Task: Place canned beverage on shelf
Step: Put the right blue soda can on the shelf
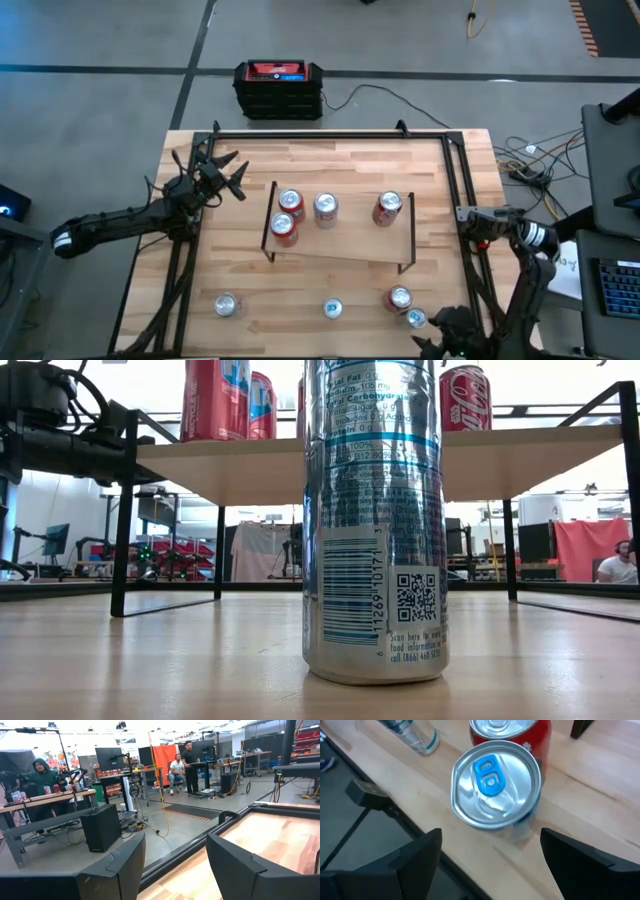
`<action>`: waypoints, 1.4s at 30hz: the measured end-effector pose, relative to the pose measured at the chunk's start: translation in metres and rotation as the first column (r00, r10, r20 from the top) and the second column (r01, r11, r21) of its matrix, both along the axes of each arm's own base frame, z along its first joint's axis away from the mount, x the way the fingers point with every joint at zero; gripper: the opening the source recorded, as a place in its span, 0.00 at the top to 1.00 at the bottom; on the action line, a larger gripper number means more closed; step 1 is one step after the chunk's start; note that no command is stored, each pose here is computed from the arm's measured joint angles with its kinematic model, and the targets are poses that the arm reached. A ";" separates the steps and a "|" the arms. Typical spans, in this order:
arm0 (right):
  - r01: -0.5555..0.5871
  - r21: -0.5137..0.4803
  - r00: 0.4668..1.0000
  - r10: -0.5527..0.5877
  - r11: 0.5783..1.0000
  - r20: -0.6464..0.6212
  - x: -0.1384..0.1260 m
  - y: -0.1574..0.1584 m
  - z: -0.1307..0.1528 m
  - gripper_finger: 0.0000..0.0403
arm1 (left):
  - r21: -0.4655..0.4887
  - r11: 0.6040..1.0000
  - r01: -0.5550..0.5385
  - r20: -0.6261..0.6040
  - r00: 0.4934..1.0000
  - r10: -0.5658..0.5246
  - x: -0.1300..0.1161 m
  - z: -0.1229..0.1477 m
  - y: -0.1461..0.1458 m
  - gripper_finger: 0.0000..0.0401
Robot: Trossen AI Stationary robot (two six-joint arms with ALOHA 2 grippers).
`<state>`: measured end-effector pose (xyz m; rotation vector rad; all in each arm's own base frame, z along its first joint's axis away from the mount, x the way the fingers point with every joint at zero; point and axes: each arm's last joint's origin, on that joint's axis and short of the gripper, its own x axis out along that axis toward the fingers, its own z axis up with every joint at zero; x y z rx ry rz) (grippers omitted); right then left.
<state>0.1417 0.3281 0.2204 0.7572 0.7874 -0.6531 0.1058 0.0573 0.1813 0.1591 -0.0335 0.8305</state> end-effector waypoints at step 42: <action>-0.016 -0.173 0.998 0.025 0.985 0.049 0.034 -0.003 -0.024 0.31 | 0.000 1.000 0.000 0.000 1.000 0.000 0.000 0.000 0.000 0.51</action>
